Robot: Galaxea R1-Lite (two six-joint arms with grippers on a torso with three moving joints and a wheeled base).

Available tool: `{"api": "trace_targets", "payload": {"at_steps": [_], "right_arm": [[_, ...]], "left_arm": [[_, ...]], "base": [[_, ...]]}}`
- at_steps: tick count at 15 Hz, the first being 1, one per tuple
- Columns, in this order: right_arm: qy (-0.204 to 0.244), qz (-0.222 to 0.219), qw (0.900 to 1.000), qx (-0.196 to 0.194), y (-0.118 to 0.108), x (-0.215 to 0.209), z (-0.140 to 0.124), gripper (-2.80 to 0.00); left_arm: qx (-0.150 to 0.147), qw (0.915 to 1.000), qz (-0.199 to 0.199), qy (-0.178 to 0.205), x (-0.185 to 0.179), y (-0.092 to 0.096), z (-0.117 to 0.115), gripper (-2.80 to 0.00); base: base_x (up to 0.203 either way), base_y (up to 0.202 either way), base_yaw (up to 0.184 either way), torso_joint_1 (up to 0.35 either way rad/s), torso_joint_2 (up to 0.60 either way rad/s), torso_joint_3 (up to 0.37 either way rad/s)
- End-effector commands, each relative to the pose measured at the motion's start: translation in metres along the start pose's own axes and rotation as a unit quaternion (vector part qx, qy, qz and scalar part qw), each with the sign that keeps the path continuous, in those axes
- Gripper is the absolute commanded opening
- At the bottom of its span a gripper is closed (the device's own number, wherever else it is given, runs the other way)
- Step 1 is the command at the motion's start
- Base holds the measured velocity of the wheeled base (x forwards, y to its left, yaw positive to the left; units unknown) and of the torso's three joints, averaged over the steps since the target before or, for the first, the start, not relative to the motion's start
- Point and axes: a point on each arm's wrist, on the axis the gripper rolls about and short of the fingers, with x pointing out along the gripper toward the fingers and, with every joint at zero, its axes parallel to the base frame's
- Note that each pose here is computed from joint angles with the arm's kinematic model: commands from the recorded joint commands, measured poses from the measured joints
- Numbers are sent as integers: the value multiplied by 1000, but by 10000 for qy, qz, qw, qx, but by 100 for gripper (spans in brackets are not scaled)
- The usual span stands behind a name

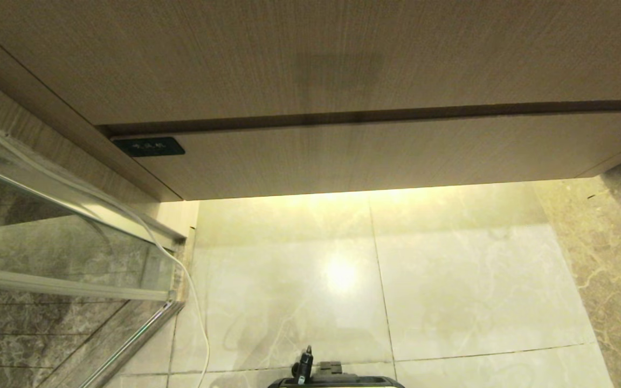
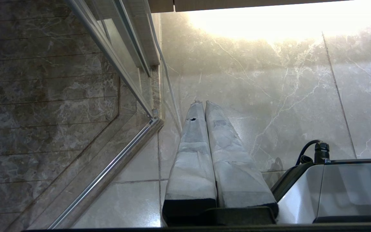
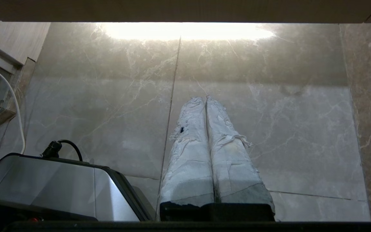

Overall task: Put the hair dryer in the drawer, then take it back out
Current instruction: Pull open the drawer

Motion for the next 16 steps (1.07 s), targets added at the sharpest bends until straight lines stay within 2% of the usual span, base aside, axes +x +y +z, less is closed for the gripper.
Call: {"api": "trace_targets", "payload": {"at_steps": [1, 13, 14, 16], "right_arm": [[1, 8, 10000, -3, 0, -1, -12, -280], [-1, 12, 10000, -93, 0, -1, -12, -280], [-84, 16, 10000, -42, 0, -2, -8, -280], [-374, 148, 9992, 46, 0, -9, 16, -280]], "left_arm": [[-1, 10000, 1, 6, 0, 0, 0, -280], [-1, 10000, 1, 4, 0, 0, 0, -280], [-1, 10000, 1, 0, 0, 0, 0, -280], [-1, 10000, 1, -1, 0, 0, 0, -280]], "base": [[0, 0, 0, 0, 0, 0], [0, 0, 0, 0, 0, 0], [0, 0, 0, 0, 0, 0], [0, 0, 0, 0, 0, 0]]}}
